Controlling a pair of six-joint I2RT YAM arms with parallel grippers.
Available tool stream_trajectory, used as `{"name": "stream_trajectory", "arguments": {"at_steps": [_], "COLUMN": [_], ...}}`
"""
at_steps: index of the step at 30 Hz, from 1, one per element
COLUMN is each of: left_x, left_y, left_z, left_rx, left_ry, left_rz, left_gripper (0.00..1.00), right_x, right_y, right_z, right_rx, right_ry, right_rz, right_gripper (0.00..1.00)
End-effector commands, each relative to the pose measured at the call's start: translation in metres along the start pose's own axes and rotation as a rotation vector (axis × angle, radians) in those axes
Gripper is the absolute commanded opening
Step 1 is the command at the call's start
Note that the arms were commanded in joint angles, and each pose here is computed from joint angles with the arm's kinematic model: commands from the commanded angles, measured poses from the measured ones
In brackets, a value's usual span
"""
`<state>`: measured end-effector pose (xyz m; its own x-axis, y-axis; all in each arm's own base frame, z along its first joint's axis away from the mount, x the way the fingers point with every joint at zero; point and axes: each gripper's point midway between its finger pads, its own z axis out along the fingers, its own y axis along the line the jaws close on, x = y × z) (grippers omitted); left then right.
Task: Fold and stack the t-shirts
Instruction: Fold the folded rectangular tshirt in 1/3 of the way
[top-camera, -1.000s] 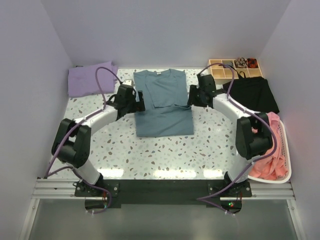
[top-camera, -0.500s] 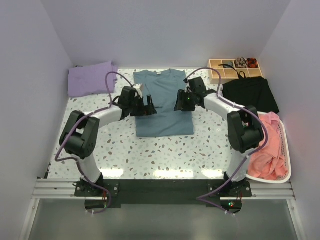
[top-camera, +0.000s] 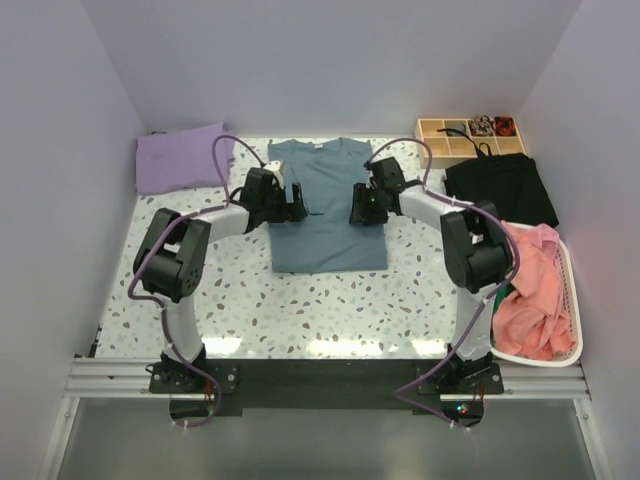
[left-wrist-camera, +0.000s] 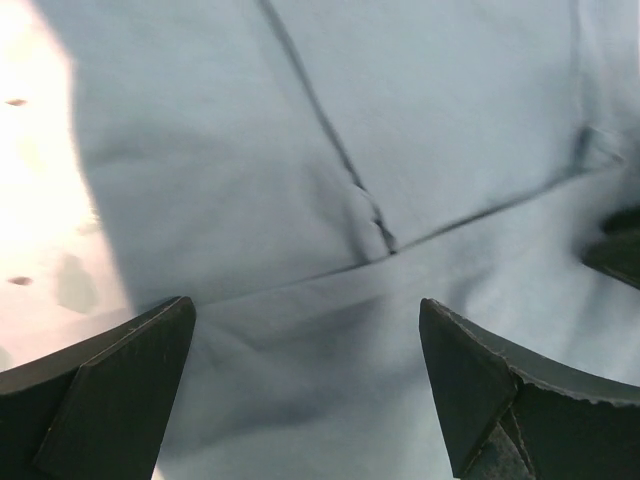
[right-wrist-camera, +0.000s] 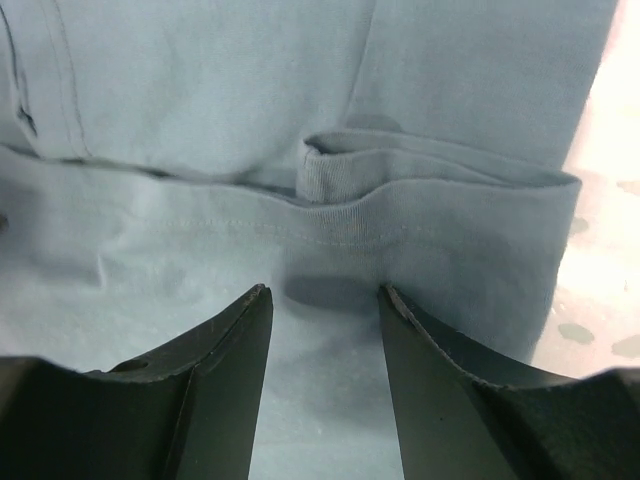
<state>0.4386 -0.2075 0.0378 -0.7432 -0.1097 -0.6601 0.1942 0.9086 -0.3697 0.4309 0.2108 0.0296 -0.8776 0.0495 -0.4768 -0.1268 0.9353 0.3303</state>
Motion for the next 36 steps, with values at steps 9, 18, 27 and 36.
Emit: {"name": "stream_trajectory", "arguments": {"at_steps": [9, 18, 27, 36], "left_x": [-0.049, -0.046, 0.017, 0.062], "left_y": [0.035, -0.023, -0.057, -0.016], "left_z": [-0.038, -0.089, -0.082, -0.045], "left_rx": [-0.203, 0.046, 0.255, 0.105], "left_ry": [-0.243, -0.226, -0.115, -0.019], "left_rz": [0.036, 0.007, -0.021, -0.041], "left_gripper": [1.0, 1.0, 1.0, 1.0], "right_x": [-0.043, 0.021, 0.09, 0.136], "right_y": [0.025, 0.072, 0.066, 0.021], "right_z": [-0.085, -0.08, -0.059, -0.053], "right_rx": [-0.076, -0.156, -0.137, 0.025], "right_ry": [-0.232, -0.05, 0.032, 0.144], "right_rz": [-0.17, -0.2, -0.115, -0.088], "right_gripper": [0.54, 0.54, 0.54, 0.53]}}
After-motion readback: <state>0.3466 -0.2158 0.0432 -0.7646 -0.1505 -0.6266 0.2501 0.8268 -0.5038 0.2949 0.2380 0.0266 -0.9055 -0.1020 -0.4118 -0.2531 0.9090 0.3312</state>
